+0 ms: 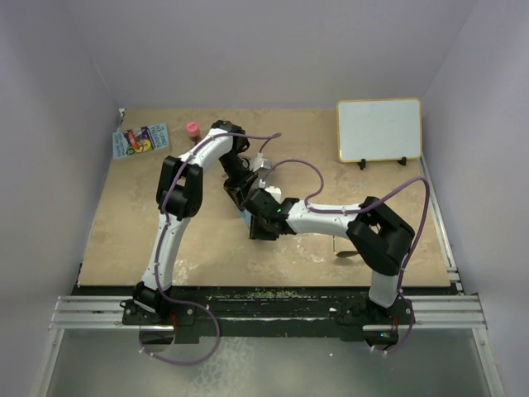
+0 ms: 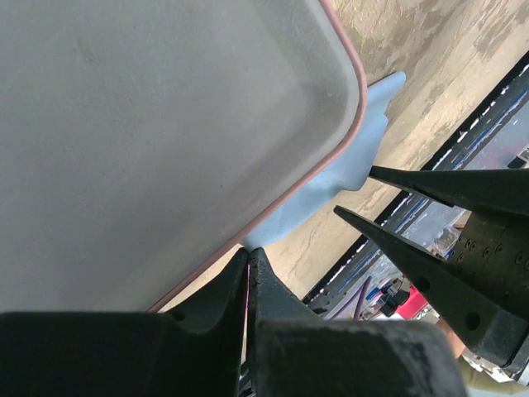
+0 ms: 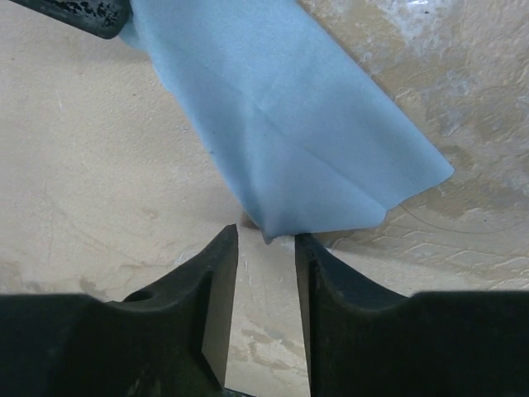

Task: Organize the sunglasses
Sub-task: Fold the glasses cleaning cloth at the center of the board.

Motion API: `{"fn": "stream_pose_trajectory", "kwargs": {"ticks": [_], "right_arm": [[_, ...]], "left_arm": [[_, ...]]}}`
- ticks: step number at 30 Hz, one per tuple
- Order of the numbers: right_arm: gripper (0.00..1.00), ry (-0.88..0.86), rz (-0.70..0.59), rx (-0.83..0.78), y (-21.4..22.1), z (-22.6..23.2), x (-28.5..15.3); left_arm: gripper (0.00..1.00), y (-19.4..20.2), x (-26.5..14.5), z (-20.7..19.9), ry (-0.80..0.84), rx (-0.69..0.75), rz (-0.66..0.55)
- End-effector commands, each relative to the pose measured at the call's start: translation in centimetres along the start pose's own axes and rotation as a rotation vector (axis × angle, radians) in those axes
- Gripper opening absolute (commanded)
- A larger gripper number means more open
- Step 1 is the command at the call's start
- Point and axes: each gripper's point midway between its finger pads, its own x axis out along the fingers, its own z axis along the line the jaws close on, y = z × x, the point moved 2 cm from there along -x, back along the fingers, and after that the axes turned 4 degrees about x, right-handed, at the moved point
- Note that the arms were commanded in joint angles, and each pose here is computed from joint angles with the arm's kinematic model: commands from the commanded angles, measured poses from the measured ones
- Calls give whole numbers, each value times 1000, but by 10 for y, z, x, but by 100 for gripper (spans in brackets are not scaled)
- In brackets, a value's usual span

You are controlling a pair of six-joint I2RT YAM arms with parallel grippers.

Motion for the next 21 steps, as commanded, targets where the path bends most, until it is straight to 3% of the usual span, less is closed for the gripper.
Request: {"fn": "stream_pose_trajectory", "kwargs": {"ticks": [1,5,12,21], "right_arm": [[41,-43,-27,23,-7,9,-13],[46,-146,-54,36,-8,15,-32],[47,-217,-94,89,-6,0,-64],[47,51,-131,83,-24,-40,-57]], "left_arm": [[5,-5,-24,-13,-19,45,-58],[18,-3,-35,-23,-36,73,-81],[25,-1,-58,-33,-119,118,-136],[28,15,-55,-33,-129,113,-135]]}}
